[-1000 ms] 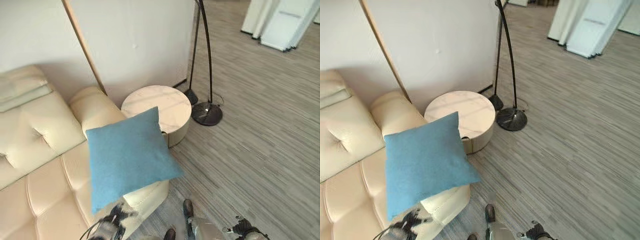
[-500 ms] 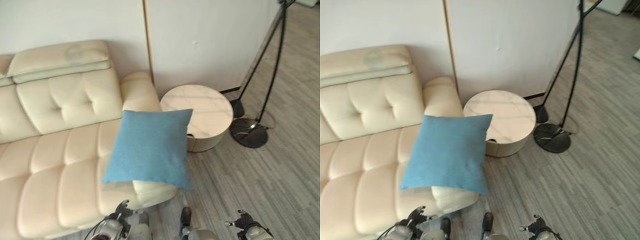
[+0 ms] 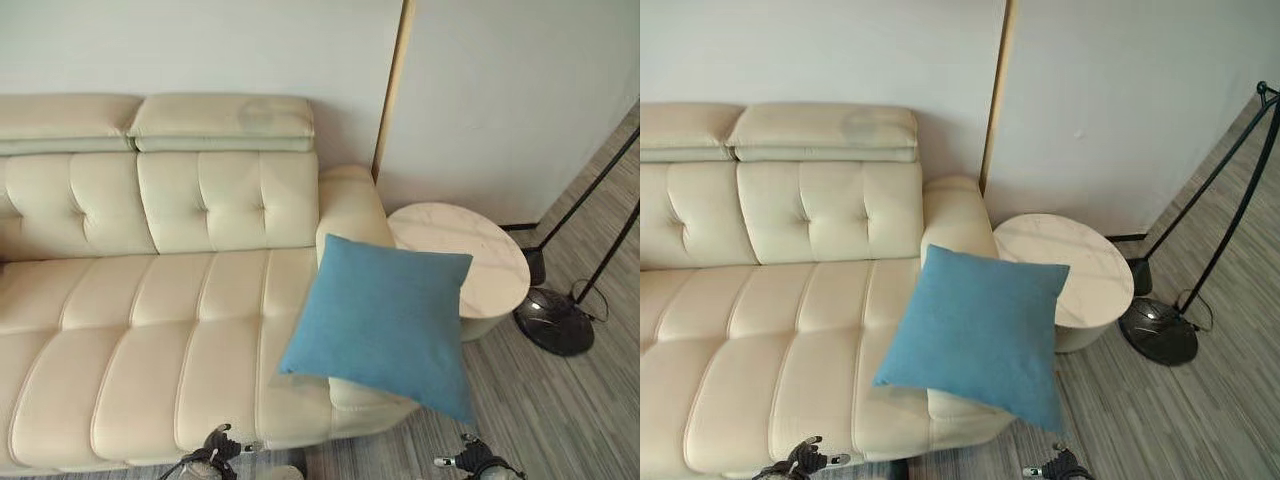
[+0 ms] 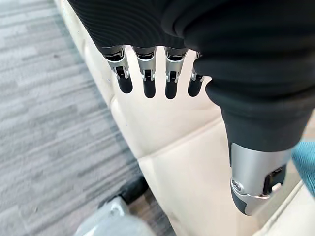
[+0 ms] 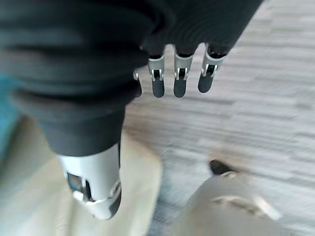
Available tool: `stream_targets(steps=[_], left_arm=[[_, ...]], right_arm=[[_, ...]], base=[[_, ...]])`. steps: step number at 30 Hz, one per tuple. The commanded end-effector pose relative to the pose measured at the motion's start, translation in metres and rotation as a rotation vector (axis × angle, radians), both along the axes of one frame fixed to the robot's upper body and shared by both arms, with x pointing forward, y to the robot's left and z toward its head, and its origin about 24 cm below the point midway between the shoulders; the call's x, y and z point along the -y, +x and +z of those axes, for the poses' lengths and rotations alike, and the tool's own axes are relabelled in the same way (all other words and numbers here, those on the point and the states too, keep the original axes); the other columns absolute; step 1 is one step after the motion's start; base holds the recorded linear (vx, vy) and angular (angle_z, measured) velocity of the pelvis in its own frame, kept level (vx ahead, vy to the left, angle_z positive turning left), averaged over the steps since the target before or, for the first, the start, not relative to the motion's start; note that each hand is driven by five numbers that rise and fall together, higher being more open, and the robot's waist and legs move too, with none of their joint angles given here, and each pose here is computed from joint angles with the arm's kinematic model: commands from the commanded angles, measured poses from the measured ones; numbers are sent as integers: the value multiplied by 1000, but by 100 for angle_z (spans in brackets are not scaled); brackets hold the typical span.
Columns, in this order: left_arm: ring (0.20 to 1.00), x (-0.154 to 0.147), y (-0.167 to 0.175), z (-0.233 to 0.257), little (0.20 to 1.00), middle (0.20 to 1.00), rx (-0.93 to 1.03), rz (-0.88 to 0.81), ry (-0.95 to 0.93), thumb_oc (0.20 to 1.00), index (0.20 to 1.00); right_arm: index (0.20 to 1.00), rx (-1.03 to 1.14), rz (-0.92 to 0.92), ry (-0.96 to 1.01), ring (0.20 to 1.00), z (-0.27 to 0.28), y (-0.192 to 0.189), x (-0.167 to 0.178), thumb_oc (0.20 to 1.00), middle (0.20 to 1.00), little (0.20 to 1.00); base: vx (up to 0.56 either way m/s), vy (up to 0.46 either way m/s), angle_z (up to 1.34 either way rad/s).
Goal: Pick up all the scattered cushions and arrange them neatly on the sofa.
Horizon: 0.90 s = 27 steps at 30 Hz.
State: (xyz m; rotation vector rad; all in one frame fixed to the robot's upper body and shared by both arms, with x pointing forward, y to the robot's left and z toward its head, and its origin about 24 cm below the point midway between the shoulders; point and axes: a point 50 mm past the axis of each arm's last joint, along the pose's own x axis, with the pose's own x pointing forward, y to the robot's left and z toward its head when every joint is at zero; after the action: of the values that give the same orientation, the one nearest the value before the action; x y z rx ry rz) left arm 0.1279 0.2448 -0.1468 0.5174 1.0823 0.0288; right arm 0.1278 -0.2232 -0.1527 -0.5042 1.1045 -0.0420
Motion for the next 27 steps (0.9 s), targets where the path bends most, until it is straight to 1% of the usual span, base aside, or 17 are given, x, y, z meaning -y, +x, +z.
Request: stream_targets(steps=[1, 3, 5, 8, 9, 12, 13, 14, 16, 17, 18, 21, 23, 24, 25, 26, 27], left_arm=[[1000, 6, 19, 5, 1000, 1000, 61, -2, -9, 1000, 1000], [1000, 5, 17, 4, 1000, 1000, 54, 8, -10, 1000, 1000], [1000, 1, 12, 3, 1000, 1000, 38, 56, -9, 1000, 1000], [1000, -7, 7, 2, 1000, 1000, 44, 168, -4, 1000, 1000], [1000, -14, 0, 1, 1000, 1000, 27, 238, -5, 1000, 1000], [1000, -20, -3, 2, 1000, 1000, 23, 271, -1, 1000, 1000], [1000, -31, -2, 6, 1000, 1000, 22, 295, 19, 1000, 1000], [1000, -31, -2, 6, 1000, 1000, 22, 294, 18, 1000, 1000], [1000, -45, 5, 14, 1000, 1000, 45, 302, 47, 1000, 1000], [1000, -53, 12, 19, 1000, 1000, 66, 305, 65, 1000, 1000], [1000, -64, 26, 29, 1000, 1000, 110, 310, 86, 1000, 1000], [1000, -81, 53, 51, 1000, 1000, 210, 336, 112, 1000, 1000], [1000, -92, 78, 73, 1000, 1000, 330, 398, 95, 1000, 1000], [1000, -94, 92, 84, 1000, 1000, 418, 466, 46, 1000, 1000], [1000, -94, 100, 90, 1000, 1000, 468, 501, 12, 1000, 1000], [1000, -94, 100, 90, 1000, 1000, 469, 501, 12, 1000, 1000], [1000, -91, 109, 96, 1000, 1000, 533, 548, -45, 1000, 1000]], right_arm=[[1000, 40, 15, -44, 1000, 8, 14, 14, 1000, 1000, 1000], [1000, 34, 12, -48, 1000, 7, 13, 13, 1000, 1000, 1000], [1000, -2, -6, -79, 1000, 5, 4, 17, 1000, 1000, 1000], [1000, -76, -162, -87, 1000, -2, -22, 24, 1000, 1000, 1000], [1000, -155, -257, -104, 1000, -6, -46, 34, 1000, 1000, 1000], [1000, -210, -334, -120, 1000, -6, -66, 44, 1000, 1000, 1000], [1000, -249, -410, -149, 1000, -3, -83, 59, 1000, 1000, 1000], [1000, -249, -410, -149, 1000, -3, -83, 59, 1000, 1000, 1000], [1000, -260, -453, -198, 1000, 4, -91, 80, 1000, 1000, 1000], [1000, -240, -478, -225, 1000, 11, -88, 93, 1000, 1000, 1000], [1000, -185, -500, -281, 1000, 24, -76, 118, 1000, 1000, 1000], [1000, -64, -519, -359, 1000, 50, -49, 152, 1000, 1000, 1000], [1000, 100, -498, -421, 1000, 81, -9, 176, 1000, 1000, 1000], [1000, 244, -471, -445, 1000, 103, 24, 184, 1000, 1000, 1000], [1000, 333, -449, -449, 1000, 116, 43, 183, 1000, 1000, 1000], [1000, 333, -449, -449, 1000, 116, 43, 183, 1000, 1000, 1000], [1000, 495, -394, -436, 1000, 139, 77, 175, 1000, 1000, 1000]], base=[[108, 32, -8], [145, -6, -2], [128, -54, 3], [143, -74, 5], [227, -95, 7], [148, -67, -15], [142, -78, -11], [128, -98, -10], [66, -68, -7], [20, -67, -6], [-21, -54, -6], [-78, -27, -2], [-86, 7, -9], [-55, 27, -18], [-31, 23, -20], [26, 34, -19], [57, 42, -13]])
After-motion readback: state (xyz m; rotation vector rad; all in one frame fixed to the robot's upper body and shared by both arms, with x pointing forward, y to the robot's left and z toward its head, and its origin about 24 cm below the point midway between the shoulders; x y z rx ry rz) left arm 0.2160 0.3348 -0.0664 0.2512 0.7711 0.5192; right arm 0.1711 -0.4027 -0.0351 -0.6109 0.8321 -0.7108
